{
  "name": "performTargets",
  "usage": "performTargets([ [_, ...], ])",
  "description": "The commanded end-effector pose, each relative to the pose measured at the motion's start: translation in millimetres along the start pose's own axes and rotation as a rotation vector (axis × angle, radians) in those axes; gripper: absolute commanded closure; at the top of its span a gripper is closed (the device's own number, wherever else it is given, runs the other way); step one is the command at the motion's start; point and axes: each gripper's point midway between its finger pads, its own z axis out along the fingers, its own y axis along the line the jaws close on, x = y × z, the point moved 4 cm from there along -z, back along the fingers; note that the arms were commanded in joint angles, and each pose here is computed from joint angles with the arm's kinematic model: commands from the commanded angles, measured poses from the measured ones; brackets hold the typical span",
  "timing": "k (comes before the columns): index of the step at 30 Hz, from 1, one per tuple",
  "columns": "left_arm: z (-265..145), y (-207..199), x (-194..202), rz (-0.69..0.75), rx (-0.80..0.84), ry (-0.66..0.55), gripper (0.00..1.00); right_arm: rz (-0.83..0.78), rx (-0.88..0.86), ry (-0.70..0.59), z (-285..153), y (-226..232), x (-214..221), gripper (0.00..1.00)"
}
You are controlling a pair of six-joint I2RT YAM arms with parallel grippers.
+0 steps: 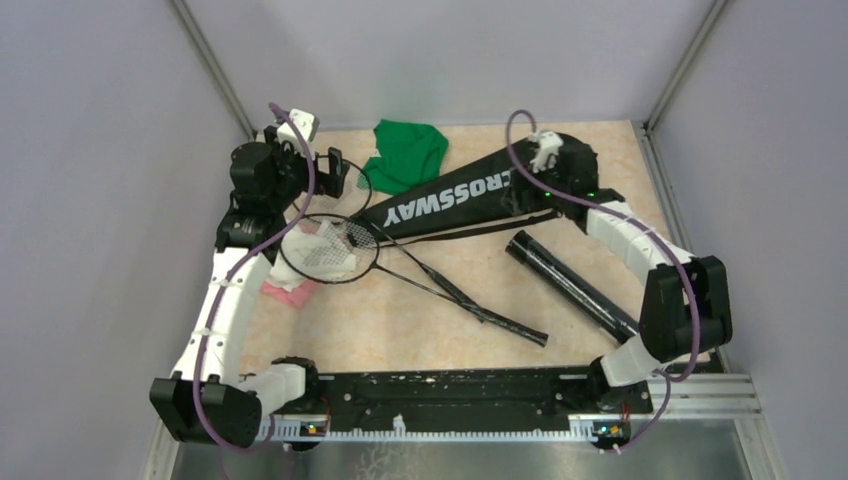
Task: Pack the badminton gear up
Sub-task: Pick up the racket bag from the center of the board.
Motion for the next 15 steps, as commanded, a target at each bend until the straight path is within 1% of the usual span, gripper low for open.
performTargets([
  [1,1,-5,-7,-0.002,0.044,-0.054,0.01,0.231,0.083,-0.134,-21,-50,-8,0.23],
  [5,2,-8,-6,-0.006,0.065,-0.055,0.01,0.405,0.169,-0.176,-27,-97,8,0.24],
  [9,2,-10,-6,-0.005,0.074,-0.056,0.01,0.557,0.236,-0.177,-28,-139,28,0.25],
  [12,1,-11,-4,-0.004,0.082,-0.054,0.01,0.626,0.269,-0.144,-21,-159,44,0.25],
  [15,2,-12,-4,-0.003,0.089,-0.054,0.01,0.661,0.294,-0.126,-13,-170,55,0.27],
])
